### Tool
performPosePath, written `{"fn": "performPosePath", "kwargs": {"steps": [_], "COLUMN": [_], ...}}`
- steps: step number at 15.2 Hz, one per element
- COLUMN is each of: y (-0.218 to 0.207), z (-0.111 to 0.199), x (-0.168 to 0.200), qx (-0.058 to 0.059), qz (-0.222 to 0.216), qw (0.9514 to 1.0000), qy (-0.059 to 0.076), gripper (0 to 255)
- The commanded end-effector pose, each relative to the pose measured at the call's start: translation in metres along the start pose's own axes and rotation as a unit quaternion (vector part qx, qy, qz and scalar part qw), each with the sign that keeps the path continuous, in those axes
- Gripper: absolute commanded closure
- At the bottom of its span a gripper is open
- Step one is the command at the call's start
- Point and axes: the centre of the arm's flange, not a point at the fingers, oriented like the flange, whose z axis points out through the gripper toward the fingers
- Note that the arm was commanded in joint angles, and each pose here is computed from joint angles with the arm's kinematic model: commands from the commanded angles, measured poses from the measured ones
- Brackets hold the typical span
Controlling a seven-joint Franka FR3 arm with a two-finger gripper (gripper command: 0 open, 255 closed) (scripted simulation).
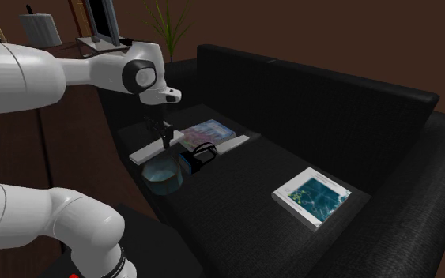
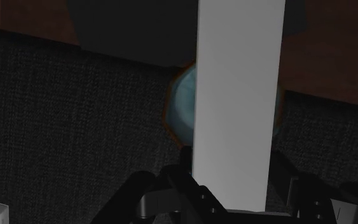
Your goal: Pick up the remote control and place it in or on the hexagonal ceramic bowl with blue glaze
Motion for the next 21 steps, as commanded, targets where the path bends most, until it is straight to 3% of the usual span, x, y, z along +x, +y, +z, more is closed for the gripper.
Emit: {"fn": "performPosePath", "kwargs": {"steps": [1,13,20,21], "y": [0.0,-0.001,-0.001,-0.001], "z": [0.01,0.074,0.074,0.074], "x": [-0.004,-0.001,-0.001,-0.001], "qx": [0.0,0.0,0.0,0.0], "qz": [0.0,0.0,0.0,0.0], "qw": [1.0,1.0,1.0,1.0], "qy": [0.0,0.0,0.0,0.0], "gripper": [255,255,255,0]}}
